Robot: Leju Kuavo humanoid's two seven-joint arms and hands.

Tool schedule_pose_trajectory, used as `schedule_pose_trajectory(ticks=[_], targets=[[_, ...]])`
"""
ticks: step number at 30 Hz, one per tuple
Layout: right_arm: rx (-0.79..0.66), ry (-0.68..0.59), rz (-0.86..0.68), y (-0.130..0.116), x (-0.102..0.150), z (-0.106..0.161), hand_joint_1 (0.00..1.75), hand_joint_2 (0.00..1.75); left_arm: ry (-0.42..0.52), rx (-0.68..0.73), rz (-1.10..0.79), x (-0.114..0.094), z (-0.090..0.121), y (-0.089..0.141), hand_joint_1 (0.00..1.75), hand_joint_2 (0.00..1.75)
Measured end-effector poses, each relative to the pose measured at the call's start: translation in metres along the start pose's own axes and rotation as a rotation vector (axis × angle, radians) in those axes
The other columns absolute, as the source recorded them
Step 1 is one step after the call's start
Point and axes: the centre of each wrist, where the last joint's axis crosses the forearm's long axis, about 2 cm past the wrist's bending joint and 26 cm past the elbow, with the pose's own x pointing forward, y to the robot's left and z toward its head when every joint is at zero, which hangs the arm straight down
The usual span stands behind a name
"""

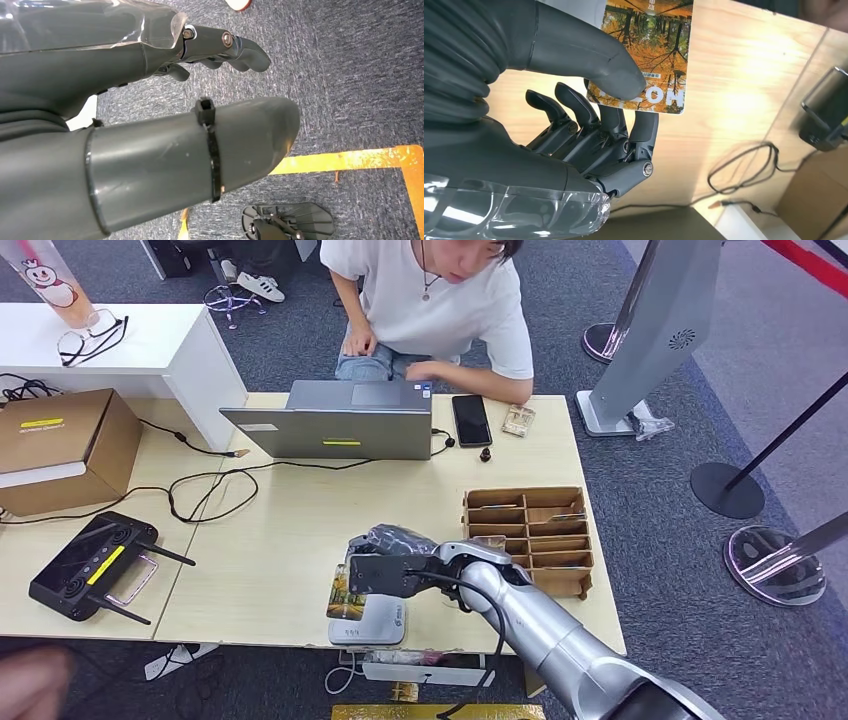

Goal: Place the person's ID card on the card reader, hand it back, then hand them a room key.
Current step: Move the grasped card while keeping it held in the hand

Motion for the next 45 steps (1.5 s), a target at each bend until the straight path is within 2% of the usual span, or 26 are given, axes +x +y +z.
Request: schedule_pose_trajectory(ticks=[18,45], targets=[[0.109,0.117,0.027,0.010,-0.016,-0.001,1.75,1.75,0.001,-0.001,-0.003,0.004,-0.001,0.001,0.00,0.00],[0.065,0.242,-0.010,0.030,-0.026,-0.010,1.75,1.75,0.010,-0.002,-0.012,0.005,-0.001,0.001,0.00,0.00]])
